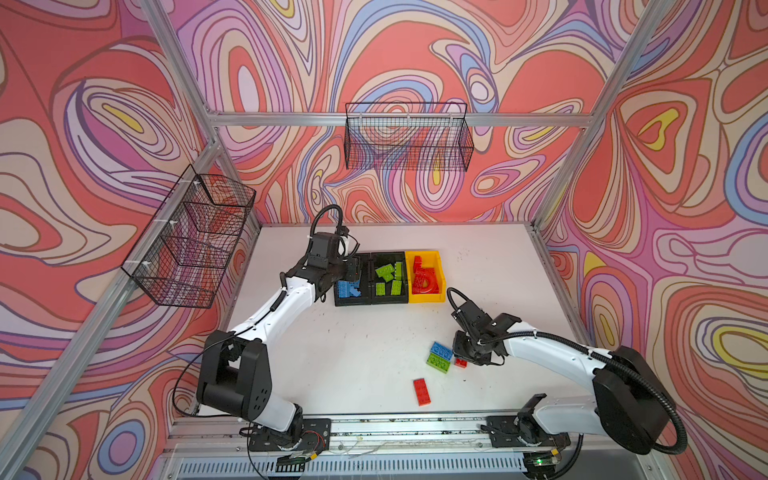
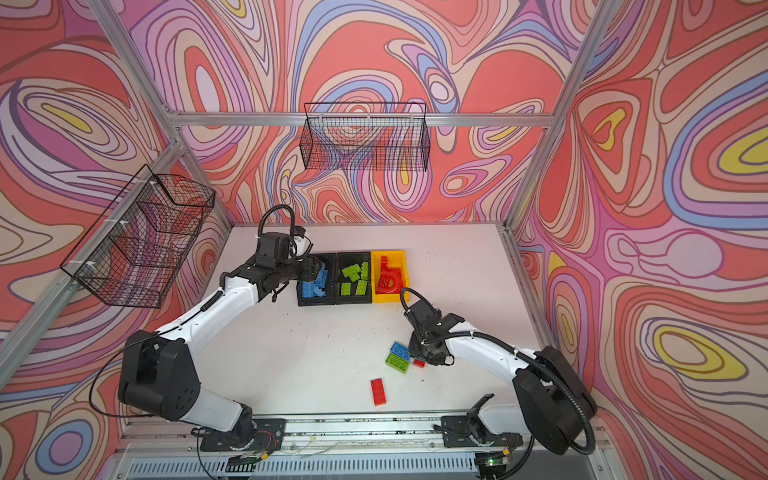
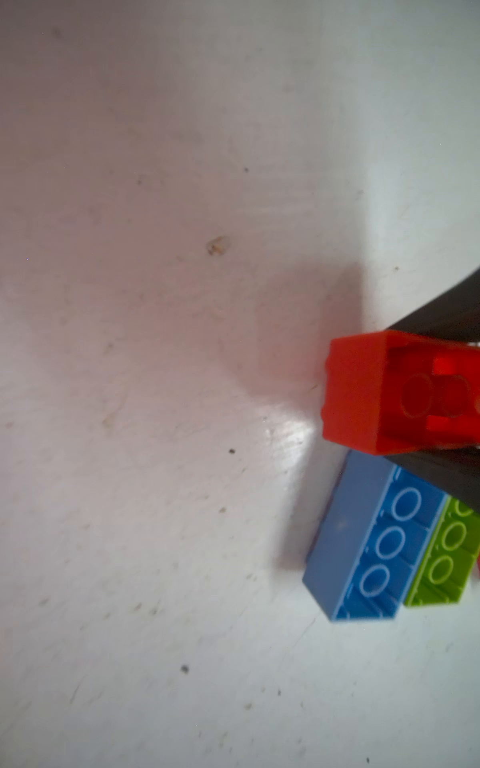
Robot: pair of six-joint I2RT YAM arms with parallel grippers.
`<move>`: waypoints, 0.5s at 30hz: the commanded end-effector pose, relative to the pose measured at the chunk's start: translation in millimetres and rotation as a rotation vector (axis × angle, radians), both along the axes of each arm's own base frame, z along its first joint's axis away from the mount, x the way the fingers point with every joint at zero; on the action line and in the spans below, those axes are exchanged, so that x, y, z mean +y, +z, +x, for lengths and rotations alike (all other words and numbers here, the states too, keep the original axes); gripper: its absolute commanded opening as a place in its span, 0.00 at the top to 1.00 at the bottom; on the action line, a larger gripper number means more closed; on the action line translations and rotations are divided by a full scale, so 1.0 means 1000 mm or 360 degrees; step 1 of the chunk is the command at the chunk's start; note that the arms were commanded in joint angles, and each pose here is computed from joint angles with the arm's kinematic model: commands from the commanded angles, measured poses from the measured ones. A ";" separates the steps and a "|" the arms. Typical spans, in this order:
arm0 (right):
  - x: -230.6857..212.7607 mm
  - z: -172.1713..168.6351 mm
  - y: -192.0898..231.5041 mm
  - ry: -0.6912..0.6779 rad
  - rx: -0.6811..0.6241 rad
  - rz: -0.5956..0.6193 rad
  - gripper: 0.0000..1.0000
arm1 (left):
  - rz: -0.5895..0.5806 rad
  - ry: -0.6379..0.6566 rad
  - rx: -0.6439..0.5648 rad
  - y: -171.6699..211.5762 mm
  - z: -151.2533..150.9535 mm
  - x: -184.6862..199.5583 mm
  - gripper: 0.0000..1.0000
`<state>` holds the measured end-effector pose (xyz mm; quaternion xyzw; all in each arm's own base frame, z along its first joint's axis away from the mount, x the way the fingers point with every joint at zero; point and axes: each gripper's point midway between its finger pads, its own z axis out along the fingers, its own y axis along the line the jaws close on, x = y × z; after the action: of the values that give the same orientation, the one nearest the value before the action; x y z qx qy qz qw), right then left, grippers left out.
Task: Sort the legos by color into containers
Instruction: 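Drop the red brick into the yellow bin while the left gripper reaches out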
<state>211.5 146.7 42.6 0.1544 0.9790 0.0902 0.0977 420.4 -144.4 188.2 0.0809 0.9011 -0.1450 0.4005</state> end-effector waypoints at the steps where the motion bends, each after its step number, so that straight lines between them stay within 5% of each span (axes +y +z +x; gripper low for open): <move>1: 0.004 0.026 0.028 0.0007 -0.0156 -0.0030 0.66 | -0.0009 0.0014 -0.0029 0.003 0.001 0.003 0.43; 10: 0.011 0.103 0.073 0.0078 -0.0429 0.0029 0.69 | 0.0002 0.0046 -0.0065 0.019 -0.007 0.010 0.44; 15: 0.030 0.175 0.085 0.0190 -0.0577 0.0078 0.69 | 0.0032 -0.0006 0.0034 0.008 -0.044 0.006 0.42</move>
<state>347.4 162.9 115.9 0.1205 0.9587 0.1256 0.2251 401.6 -139.0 205.2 0.0792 0.8950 -0.1446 0.4144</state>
